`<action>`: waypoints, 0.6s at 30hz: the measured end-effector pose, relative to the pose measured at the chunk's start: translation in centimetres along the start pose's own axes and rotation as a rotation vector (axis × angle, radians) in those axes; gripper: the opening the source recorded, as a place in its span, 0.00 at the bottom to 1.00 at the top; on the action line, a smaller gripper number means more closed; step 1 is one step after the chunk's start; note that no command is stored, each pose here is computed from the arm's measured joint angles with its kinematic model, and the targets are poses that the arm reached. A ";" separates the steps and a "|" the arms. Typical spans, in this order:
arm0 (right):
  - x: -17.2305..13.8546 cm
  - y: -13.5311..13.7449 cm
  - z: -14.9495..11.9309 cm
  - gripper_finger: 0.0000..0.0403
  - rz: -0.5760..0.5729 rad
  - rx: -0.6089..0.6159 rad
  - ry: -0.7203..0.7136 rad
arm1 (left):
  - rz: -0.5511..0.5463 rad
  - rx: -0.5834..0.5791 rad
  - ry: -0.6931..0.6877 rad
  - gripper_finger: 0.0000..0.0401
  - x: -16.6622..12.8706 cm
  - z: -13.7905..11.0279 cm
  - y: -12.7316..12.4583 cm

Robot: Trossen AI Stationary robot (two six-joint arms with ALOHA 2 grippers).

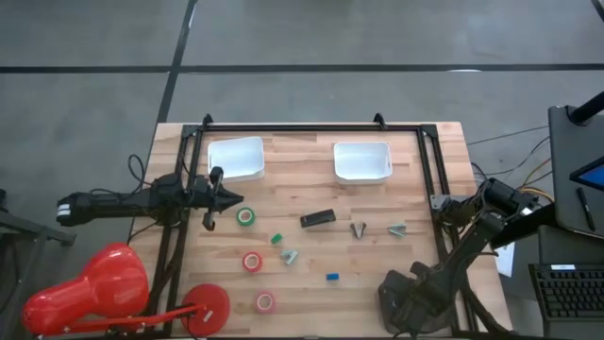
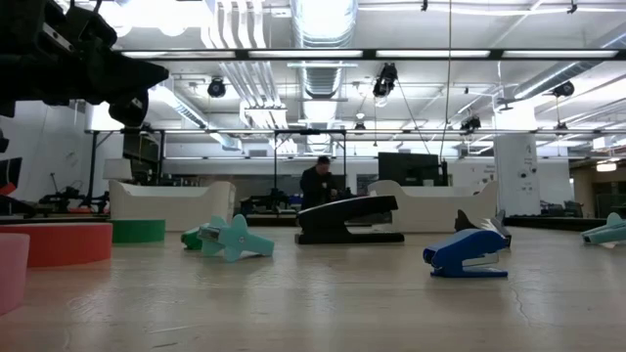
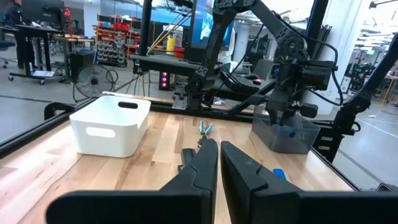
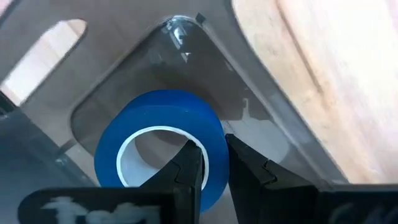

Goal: Pick and place Stapler, Stapler remover, tape
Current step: Put the blue tape into the black bin

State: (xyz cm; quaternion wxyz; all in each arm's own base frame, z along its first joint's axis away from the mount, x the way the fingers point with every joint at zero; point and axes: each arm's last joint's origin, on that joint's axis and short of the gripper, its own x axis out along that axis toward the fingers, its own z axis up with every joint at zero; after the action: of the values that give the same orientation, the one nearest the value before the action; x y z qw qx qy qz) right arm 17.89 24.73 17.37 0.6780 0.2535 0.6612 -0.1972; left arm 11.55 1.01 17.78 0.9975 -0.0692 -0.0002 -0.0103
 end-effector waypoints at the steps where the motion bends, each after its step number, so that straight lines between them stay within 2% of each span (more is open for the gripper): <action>1: 0.2 0.0 0.0 0.13 0.004 0.007 0.001 | 0.000 0.000 0.000 0.06 0.0 0.0 0.0; 9: 0.8 -0.3 0.0 0.15 0.014 0.028 0.019 | 0.000 0.000 0.000 0.06 0.0 0.0 0.0; 18: 0.6 -0.1 0.0 0.32 0.023 0.052 0.019 | 0.000 0.000 0.000 0.06 0.0 0.0 0.0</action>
State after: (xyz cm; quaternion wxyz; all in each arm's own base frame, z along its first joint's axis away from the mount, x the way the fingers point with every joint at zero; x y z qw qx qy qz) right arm 17.91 24.70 16.77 0.6670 0.2807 0.6593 -0.2040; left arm 11.55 1.02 17.78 0.9976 -0.0692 -0.0001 -0.0102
